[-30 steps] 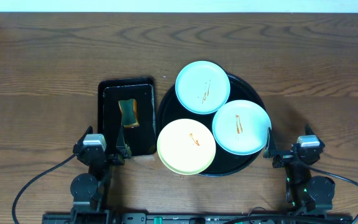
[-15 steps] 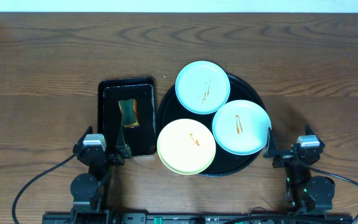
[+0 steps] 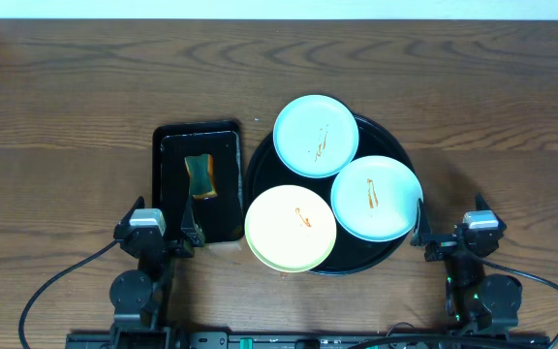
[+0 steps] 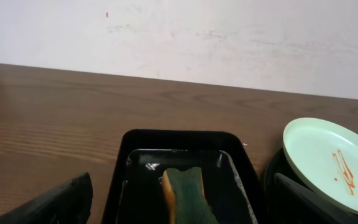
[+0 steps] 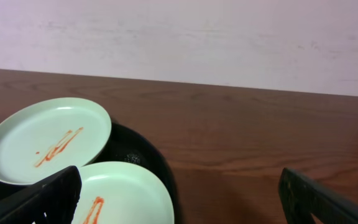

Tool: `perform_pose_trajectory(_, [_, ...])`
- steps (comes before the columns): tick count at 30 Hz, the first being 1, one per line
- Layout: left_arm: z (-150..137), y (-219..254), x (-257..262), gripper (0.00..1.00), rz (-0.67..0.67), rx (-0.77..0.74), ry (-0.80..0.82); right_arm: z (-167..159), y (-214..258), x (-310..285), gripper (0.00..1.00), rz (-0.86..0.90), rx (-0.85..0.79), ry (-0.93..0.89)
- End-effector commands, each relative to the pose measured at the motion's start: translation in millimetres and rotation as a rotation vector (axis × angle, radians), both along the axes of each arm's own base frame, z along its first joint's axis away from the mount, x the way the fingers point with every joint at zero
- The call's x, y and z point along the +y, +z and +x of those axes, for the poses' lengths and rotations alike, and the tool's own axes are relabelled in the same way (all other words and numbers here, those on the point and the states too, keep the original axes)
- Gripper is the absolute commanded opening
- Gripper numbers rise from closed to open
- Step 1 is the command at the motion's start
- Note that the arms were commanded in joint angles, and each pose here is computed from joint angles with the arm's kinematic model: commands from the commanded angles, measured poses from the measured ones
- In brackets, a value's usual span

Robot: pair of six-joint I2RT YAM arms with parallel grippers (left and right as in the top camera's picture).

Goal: Clean dirty plates on tray and stack at the side

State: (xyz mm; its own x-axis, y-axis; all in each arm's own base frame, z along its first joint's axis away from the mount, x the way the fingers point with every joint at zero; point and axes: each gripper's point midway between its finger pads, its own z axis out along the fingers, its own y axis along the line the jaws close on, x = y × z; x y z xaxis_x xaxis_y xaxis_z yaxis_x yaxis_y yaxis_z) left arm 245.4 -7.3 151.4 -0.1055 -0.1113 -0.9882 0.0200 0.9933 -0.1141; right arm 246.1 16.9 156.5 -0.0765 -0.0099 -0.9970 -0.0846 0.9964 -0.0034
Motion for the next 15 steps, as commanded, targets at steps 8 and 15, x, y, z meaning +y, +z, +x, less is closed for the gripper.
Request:
perform_pose_trajectory(8, [-1.4,-14.1,-0.4,0.90,0.018,0.049,-0.005,-0.2,-0.7,0.2,0.99,0.015,0.003,0.002])
perform_pose_trajectory(15, [-1.4,-14.2,-1.0,0.90,-0.026,0.051,-0.003,0.0,-0.7,-1.3,0.99,0.056,0.006,-0.010])
